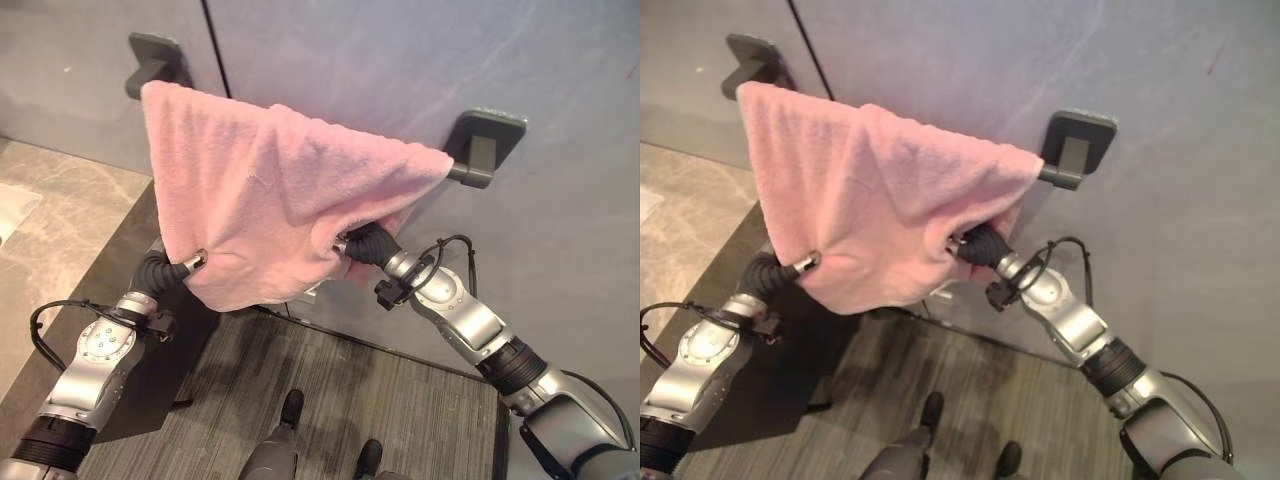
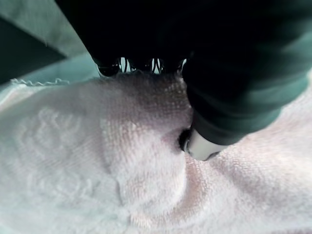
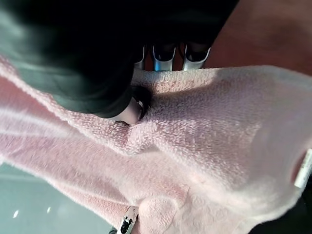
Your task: Put brush and paste in cup on sink, flatten towel.
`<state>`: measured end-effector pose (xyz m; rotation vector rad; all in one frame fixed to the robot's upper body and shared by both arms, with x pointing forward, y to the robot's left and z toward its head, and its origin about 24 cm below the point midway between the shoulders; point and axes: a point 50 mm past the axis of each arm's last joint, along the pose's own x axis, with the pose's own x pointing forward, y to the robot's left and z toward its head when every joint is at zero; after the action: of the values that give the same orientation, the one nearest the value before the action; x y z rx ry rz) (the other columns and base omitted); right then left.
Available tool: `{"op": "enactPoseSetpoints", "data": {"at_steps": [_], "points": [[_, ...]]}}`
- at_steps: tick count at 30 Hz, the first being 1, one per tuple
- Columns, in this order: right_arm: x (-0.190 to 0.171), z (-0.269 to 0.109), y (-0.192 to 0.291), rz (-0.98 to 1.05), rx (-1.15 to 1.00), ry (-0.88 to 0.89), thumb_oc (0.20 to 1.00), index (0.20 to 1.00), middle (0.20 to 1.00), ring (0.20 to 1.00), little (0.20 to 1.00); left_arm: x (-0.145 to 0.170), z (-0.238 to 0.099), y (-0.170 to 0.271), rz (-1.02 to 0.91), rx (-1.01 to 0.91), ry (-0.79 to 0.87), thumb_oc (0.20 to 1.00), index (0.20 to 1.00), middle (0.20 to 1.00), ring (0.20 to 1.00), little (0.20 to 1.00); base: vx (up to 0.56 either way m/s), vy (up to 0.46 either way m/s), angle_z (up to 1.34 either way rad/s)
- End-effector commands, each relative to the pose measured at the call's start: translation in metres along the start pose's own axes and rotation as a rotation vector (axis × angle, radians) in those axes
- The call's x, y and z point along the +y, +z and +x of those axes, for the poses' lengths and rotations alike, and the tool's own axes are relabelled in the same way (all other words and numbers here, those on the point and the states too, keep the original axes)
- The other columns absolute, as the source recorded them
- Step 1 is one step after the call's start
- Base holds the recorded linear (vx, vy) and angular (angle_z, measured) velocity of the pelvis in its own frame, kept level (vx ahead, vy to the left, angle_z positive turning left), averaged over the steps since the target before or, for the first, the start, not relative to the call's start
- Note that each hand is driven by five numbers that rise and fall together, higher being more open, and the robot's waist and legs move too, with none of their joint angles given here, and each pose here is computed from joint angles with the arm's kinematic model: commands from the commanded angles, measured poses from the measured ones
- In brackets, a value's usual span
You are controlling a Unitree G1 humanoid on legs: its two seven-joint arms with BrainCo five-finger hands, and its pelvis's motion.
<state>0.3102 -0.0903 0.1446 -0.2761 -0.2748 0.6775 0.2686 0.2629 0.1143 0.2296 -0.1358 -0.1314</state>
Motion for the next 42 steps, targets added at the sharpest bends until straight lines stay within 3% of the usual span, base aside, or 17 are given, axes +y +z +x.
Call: {"op": "enactPoseSetpoints", "data": {"at_steps": [1, 9, 11, 13, 15, 16, 17, 19, 20, 21, 22, 29, 33, 42], "points": [[0.0, -0.002, 0.031, -0.042, -0.172, -0.023, 0.2, 0.2, 0.2, 0.2, 0.2, 0.013, 0.002, 0.013, 0.028, -0.076, 0.065, 0.2, 0.2, 0.2, 0.2, 0.2, 0.0, 0.0, 0.0], [0.005, -0.013, 0.023, -0.009, -0.157, -0.018, 0.2, 0.2, 0.2, 0.2, 0.2, 0.013, -0.004, -0.002, 0.015, -0.022, 0.082, 0.2, 0.2, 0.2, 0.2, 0.2, 0.0, 0.008, -0.06], [0.007, -0.011, 0.018, 0.007, -0.133, -0.008, 0.413, 0.413, 0.413, 0.413, 0.413, 0.013, -0.004, -0.005, 0.024, -0.007, 0.081, 0.253, 0.253, 0.253, 0.253, 0.253, -0.01, -0.007, -0.23], [0.008, -0.008, 0.011, 0.018, -0.1, -0.01, 0.366, 0.366, 0.366, 0.366, 0.366, 0.015, -0.004, -0.007, 0.056, 0.008, 0.083, 0.304, 0.304, 0.304, 0.304, 0.304, 0.0, -0.019, -0.16], [0.008, -0.007, 0.01, 0.015, -0.093, -0.01, 0.42, 0.42, 0.42, 0.42, 0.42, 0.016, -0.003, -0.005, 0.065, 0.005, 0.085, 0.329, 0.329, 0.329, 0.329, 0.329, 0.0, -0.018, -0.06], [0.009, -0.006, 0.009, 0.007, -0.089, -0.006, 0.589, 0.589, 0.589, 0.589, 0.589, 0.018, -0.004, -0.006, 0.069, 0.012, 0.095, 0.325, 0.325, 0.325, 0.325, 0.325, 0.0, 0.0, 0.0], [0.01, -0.005, 0.009, 0.001, -0.084, -0.005, 1.0, 1.0, 1.0, 1.0, 1.0, 0.019, -0.004, -0.008, 0.071, 0.019, 0.104, 0.322, 0.322, 0.322, 0.322, 0.322, 0.0, 0.0, 0.0], [0.011, -0.003, 0.008, -0.001, -0.079, -0.003, 1.0, 1.0, 1.0, 1.0, 1.0, 0.02, -0.004, -0.008, 0.074, 0.022, 0.109, 0.325, 0.325, 0.325, 0.325, 0.325, -0.01, -0.007, -0.02], [0.013, -0.002, 0.004, 0.003, -0.062, 0.004, 1.0, 1.0, 1.0, 1.0, 1.0, 0.022, -0.006, -0.009, 0.08, 0.027, 0.128, 0.451, 0.451, 0.451, 0.451, 0.451, -0.01, -0.019, -0.09], [0.014, -0.001, 0.003, -0.003, -0.054, 0.005, 1.0, 1.0, 1.0, 1.0, 1.0, 0.024, -0.007, -0.012, 0.084, 0.038, 0.141, 0.802, 0.802, 0.802, 0.802, 0.802, -0.02, -0.016, -0.14], [0.015, -0.001, 0.002, -0.001, -0.052, 0.008, 1.0, 1.0, 1.0, 1.0, 1.0, 0.026, -0.008, -0.013, 0.092, 0.045, 0.152, 1.0, 1.0, 1.0, 1.0, 1.0, -0.01, -0.009, -0.12], [0.011, -0.009, -0.013, -0.074, 0.023, -0.004, 1.0, 1.0, 1.0, 1.0, 1.0, 0.036, -0.024, -0.029, 0.166, 0.136, 0.207, 1.0, 1.0, 1.0, 1.0, 1.0, 0.0, -0.008, -0.11], [0.006, -0.03, -0.045, -0.085, 0.163, -0.036, 1.0, 1.0, 1.0, 1.0, 1.0, 0.039, -0.045, -0.061, 0.186, 0.293, 0.222, 1.0, 1.0, 1.0, 1.0, 1.0, 0.0, -0.009, -0.22], [0.01, -0.146, -0.164, 0.057, 0.708, -0.295, 1.0, 1.0, 1.0, 1.0, 1.0, -0.023, -0.111, -0.171, -0.074, 0.751, 0.284, 1.0, 1.0, 1.0, 1.0, 1.0, 0.0, -0.01, -0.14]]}}
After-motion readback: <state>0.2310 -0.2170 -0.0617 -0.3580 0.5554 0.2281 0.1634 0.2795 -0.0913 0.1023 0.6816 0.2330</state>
